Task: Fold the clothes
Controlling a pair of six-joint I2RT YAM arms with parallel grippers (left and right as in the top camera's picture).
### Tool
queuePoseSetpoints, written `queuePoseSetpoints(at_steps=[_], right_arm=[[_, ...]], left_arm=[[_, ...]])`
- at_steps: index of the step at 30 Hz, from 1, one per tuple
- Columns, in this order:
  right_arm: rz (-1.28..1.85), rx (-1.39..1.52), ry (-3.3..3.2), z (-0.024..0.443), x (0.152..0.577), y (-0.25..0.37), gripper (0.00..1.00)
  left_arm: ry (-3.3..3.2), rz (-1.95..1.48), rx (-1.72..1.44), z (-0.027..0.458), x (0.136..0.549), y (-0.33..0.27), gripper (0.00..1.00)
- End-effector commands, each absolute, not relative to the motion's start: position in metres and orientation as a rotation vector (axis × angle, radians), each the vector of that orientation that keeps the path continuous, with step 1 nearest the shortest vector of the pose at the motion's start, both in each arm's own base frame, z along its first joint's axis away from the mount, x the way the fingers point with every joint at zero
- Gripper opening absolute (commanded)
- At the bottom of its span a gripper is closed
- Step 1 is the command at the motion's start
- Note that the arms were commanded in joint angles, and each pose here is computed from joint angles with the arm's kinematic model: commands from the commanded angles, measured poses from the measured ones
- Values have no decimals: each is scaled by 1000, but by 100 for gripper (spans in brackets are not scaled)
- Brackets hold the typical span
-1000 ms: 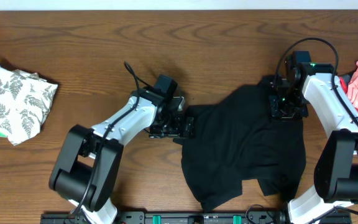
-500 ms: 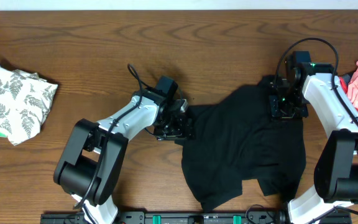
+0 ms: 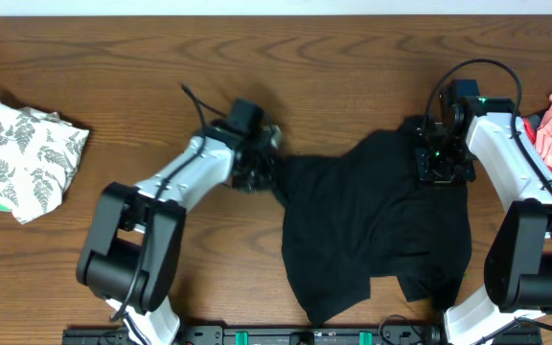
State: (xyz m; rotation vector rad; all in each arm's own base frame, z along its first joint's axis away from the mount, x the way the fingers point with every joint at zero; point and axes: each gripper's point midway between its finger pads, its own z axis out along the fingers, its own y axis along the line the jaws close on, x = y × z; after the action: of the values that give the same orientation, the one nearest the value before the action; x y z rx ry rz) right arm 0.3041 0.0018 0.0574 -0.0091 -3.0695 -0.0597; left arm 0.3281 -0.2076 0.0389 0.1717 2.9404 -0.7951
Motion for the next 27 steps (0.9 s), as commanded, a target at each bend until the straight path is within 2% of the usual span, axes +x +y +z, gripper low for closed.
queuePoseSetpoints(at_steps=[1,6,7,8,9,10,13,16,18,22,27], right_arm=[[-71,-13,-3090,63,305,6,38],[-71,-13,-3094,63,306,6,38],[-71,-13,-3094,63,306,6,38],[-71,-13,-3094,63,306,6,38],[-71,-13,-3094,63,306,6,38],[-71,-13,-3094,63,306,6,38],[-71,-13,-3097,63,307,6,38],[-71,-13,-3102,63,308,6,38],[-71,-13,-3105,63,309,6,38],[-71,-13,-3102,63,308,6,38],[-71,-12,-3096,63,307,6,38]], left_arm=[[2754,-674,84,91,382,-178,6],[2639,-592,-71,125,421,-139,6],[2644,-598,-84,125,421,-136,11],[2664,-610,-91,123,417,-135,31],[2698,-619,-97,120,409,-136,46],[2748,-639,-102,116,397,-138,52],[2942,-782,-100,108,346,-159,52],[3132,-799,-23,102,294,-175,63],[3183,-787,123,99,272,-189,65],[3180,-787,285,89,253,-218,66],[3216,-772,230,69,236,-232,66]])
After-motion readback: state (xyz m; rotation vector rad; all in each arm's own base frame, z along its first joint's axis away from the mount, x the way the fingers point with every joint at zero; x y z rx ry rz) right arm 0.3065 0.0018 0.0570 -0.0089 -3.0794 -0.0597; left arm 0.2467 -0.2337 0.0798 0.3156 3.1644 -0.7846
